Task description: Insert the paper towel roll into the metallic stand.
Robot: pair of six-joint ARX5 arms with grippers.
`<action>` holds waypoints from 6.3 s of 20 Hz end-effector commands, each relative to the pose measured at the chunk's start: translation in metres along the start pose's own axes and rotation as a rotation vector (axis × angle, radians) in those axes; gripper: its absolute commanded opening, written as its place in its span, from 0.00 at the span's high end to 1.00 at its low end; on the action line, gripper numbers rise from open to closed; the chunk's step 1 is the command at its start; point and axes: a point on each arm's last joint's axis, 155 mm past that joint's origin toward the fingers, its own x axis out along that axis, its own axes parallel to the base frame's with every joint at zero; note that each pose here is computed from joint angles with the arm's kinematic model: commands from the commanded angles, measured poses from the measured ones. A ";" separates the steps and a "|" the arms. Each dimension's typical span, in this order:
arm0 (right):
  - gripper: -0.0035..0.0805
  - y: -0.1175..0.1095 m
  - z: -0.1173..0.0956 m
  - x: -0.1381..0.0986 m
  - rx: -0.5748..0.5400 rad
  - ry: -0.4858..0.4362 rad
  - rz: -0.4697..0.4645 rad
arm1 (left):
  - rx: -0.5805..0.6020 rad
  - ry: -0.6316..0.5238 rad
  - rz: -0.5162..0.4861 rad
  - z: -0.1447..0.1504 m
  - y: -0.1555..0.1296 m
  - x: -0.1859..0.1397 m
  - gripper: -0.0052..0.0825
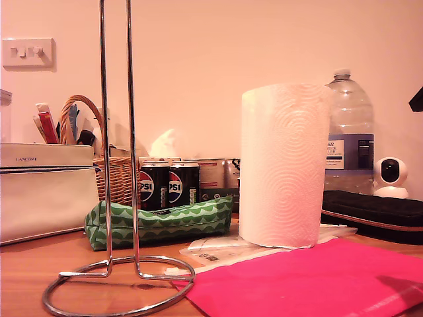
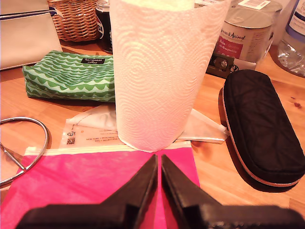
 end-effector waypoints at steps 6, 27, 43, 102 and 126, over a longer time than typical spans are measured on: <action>0.97 0.001 0.003 0.002 -0.003 -0.022 0.001 | 0.074 -0.038 -0.008 0.006 -0.001 0.003 0.96; 0.84 0.020 0.030 0.012 0.073 -0.115 0.094 | 0.221 -0.084 -0.231 0.026 -0.046 -0.014 0.96; 0.84 0.028 0.037 0.022 0.068 -0.137 0.143 | 0.119 -0.021 -0.364 0.021 -0.060 0.012 0.49; 0.84 0.031 0.054 0.018 0.059 -0.204 0.167 | 0.061 0.121 -0.574 -0.125 -0.071 0.125 0.49; 0.84 0.032 0.049 0.019 0.062 -0.183 0.167 | 0.211 0.083 -0.576 -0.113 -0.092 0.141 0.45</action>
